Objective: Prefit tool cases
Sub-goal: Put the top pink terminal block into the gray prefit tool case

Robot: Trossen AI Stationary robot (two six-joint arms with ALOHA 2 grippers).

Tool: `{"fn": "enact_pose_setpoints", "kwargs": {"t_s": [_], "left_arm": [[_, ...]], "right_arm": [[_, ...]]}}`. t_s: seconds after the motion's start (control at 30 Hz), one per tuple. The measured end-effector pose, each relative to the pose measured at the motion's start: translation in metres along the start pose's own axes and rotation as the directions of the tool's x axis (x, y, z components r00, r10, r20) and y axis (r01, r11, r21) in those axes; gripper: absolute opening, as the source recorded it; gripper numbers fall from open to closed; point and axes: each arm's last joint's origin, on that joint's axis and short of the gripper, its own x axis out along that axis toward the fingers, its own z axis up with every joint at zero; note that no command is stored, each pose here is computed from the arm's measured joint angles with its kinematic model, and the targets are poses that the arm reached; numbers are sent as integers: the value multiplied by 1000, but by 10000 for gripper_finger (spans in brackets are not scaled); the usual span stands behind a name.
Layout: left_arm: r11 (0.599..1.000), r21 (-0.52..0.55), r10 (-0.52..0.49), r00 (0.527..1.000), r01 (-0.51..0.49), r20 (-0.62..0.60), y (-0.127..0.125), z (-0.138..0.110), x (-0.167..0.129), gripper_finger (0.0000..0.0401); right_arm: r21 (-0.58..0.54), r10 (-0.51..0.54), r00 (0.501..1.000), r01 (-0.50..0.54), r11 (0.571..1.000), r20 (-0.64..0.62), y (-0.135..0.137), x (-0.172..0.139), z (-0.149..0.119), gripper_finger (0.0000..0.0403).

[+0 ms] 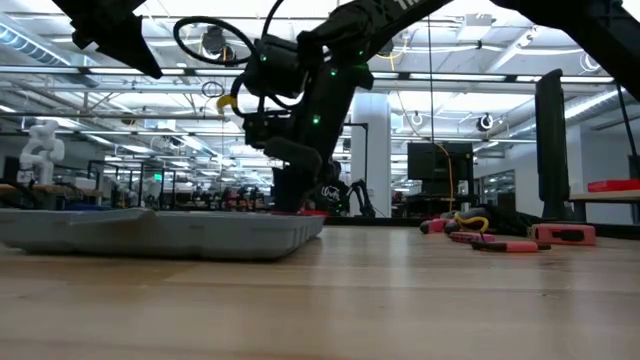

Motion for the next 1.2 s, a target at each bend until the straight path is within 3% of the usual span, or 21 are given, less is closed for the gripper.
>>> {"fn": "enact_pose_setpoints", "kwargs": {"t_s": [0.27,0.5,1.2], "left_arm": [[1000,-1,-1,1000,1,0,0,0,0,10],[1000,-1,0,1000,0,0,0,0,0,10],[1000,1,-6,1000,6,-8,0,0,0,10]], "right_arm": [[-6,-45,996,46,999,75,-2,-32,8,0],[0,48,998,-48,999,44,8,-28,4,0],[7,45,998,-45,999,39,9,-10,4,0]]}}
